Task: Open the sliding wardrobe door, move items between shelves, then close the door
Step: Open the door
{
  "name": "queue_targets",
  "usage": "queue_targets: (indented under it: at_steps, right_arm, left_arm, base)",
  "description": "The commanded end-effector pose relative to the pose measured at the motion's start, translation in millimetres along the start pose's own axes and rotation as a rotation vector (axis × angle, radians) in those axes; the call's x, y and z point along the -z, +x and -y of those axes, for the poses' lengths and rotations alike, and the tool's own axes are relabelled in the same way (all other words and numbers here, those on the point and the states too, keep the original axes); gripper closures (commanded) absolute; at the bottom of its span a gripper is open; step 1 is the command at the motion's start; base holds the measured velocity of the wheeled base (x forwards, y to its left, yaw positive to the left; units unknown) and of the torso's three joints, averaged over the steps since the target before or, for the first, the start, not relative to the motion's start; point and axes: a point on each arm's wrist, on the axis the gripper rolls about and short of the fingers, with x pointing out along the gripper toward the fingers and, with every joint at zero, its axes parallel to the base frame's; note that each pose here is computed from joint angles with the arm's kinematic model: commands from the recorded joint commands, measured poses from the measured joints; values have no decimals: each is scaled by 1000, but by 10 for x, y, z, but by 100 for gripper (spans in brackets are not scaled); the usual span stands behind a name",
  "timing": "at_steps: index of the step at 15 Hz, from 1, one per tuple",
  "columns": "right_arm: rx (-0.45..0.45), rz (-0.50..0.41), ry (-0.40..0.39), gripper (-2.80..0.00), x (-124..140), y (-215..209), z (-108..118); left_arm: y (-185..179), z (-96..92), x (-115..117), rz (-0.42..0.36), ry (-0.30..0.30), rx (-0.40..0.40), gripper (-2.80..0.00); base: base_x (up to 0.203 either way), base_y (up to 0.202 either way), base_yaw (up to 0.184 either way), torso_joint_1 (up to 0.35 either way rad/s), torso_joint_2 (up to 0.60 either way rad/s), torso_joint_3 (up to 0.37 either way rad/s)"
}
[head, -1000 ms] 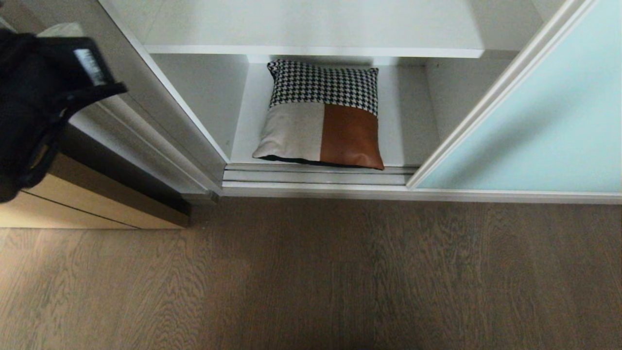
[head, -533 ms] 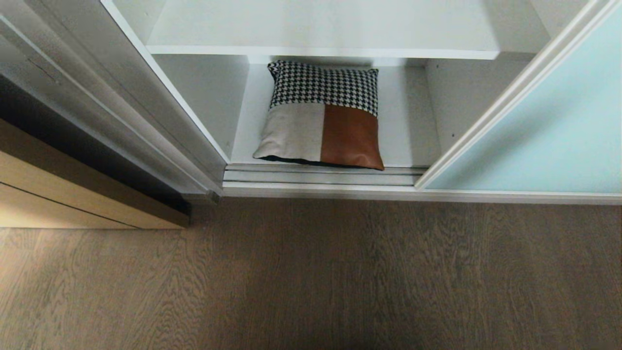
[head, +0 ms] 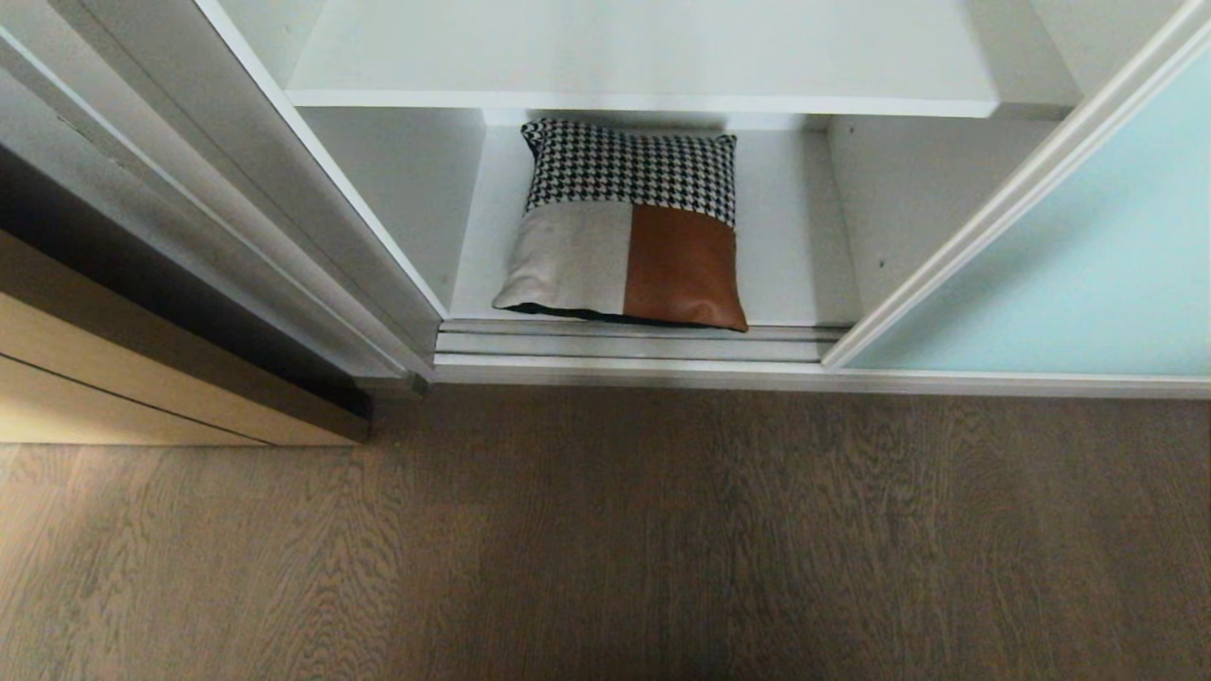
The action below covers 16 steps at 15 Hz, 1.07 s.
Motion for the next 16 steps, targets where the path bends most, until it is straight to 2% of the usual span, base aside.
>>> queue_targets:
  at_steps: [1,2,4,5,6,7,16]
  right_arm:
    - [0,0,-1,0,-1,1,0]
    - [0,0,-1,0,-1,1,0]
    - [1,0,-1,0,-1,1,0]
    - [0,0,-2,0,-1,1,0]
    - [0,0,-1,0,-1,1,0]
    - [0,0,-1,0,-1,1,0]
    - [0,0,-1,0,-1,1,0]
  left_arm:
    - [-104,-13,185,-111,53,215,0]
    - [-165,-36,268,-153,77,269,0]
    - [-302,-94,364,-188,110,367,0]
    - [-345,-105,429,-268,134,428,0]
    - [-367,-101,479,-347,130,496,0]
    - [-372,-100,483,-371,119,507,0]
    - [-369,-99,482,-365,112,506,0]
  base:
    - [0,0,0,0,0,0]
    - [0,0,0,0,0,0]
    - [0,0,0,0,0,0]
    - [0,0,0,0,0,0]
    - [0,0,0,0,0,0]
    - [0,0,0,0,0,0]
    - [0,0,0,0,0,0]
